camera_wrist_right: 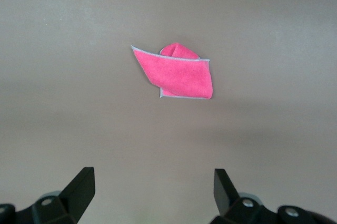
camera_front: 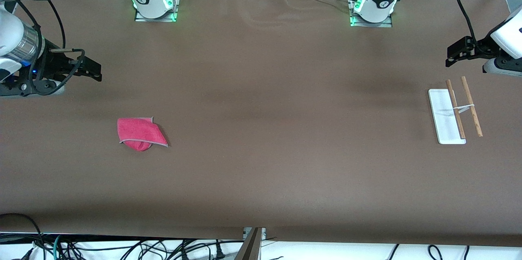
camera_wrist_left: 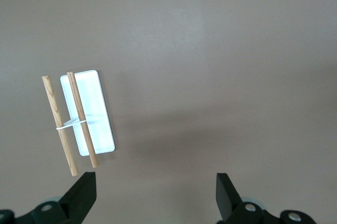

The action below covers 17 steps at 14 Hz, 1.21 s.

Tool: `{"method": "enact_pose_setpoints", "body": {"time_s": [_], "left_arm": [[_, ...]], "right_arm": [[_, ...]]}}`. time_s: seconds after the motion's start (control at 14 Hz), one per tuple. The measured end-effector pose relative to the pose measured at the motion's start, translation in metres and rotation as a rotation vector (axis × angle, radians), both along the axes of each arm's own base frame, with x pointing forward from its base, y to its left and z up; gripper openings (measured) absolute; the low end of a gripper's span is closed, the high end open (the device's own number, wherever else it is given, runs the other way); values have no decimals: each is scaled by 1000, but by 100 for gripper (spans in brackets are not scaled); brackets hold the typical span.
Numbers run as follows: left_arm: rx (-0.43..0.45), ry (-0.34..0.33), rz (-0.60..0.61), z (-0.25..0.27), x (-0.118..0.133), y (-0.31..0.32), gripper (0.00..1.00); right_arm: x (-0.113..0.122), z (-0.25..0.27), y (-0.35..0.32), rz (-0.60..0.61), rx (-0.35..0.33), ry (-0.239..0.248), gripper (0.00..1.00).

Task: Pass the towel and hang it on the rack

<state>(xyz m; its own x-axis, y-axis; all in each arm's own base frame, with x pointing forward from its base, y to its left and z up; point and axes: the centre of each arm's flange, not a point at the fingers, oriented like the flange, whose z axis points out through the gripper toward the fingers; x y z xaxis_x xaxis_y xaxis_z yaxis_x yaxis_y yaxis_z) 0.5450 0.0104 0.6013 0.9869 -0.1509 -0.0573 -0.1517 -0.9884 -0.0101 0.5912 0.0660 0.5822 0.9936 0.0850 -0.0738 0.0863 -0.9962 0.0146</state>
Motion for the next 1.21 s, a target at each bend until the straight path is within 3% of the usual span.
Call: {"method": "enact_pose_setpoints", "body": {"time_s": [1.21], "left_arm": [[0,0,13,0,0,7,100]], "right_arm": [[0,-1,0,2,0,3,100]]}}
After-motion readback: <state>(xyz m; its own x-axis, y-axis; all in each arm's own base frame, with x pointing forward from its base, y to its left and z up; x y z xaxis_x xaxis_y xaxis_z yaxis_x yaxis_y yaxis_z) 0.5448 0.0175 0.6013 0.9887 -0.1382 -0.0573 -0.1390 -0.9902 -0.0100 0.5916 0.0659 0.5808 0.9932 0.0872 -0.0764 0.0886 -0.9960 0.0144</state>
